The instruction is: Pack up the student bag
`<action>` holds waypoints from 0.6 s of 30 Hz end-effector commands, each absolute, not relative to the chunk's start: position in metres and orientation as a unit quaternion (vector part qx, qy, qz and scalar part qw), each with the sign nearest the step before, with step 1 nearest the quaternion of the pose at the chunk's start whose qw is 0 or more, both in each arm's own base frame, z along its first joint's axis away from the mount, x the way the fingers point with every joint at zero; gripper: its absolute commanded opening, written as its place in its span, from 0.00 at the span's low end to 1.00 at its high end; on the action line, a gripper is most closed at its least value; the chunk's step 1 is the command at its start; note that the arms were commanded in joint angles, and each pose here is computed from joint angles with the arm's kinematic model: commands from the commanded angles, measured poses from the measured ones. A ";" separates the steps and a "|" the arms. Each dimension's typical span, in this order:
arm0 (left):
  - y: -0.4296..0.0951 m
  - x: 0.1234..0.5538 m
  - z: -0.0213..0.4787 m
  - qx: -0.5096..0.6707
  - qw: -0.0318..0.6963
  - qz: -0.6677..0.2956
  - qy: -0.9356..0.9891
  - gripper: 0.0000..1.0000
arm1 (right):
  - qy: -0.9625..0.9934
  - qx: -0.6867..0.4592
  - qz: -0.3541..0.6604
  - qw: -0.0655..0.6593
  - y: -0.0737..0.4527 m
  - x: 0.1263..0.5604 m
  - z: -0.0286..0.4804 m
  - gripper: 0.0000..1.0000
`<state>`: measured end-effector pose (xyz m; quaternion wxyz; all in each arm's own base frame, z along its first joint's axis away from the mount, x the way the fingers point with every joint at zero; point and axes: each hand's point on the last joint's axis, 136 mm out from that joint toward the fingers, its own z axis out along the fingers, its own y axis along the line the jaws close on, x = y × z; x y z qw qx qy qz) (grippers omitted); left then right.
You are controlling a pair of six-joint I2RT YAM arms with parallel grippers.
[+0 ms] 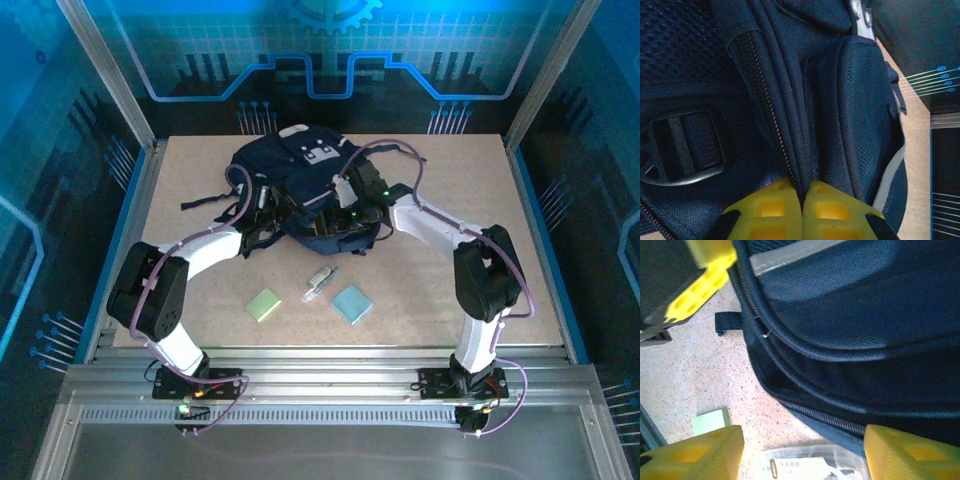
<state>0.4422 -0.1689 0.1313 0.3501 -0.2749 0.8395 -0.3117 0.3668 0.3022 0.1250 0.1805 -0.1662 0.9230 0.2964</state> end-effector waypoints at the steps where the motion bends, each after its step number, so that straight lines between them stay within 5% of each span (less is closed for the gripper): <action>1: -0.176 0.449 0.191 -0.254 0.401 -0.364 0.801 0.00 | 0.907 -0.178 0.335 0.184 0.325 0.373 0.120 0.68; 18: -0.183 0.440 0.185 -0.277 0.380 -0.393 0.790 0.00 | 0.858 -0.179 0.417 0.241 0.369 0.390 0.120 0.73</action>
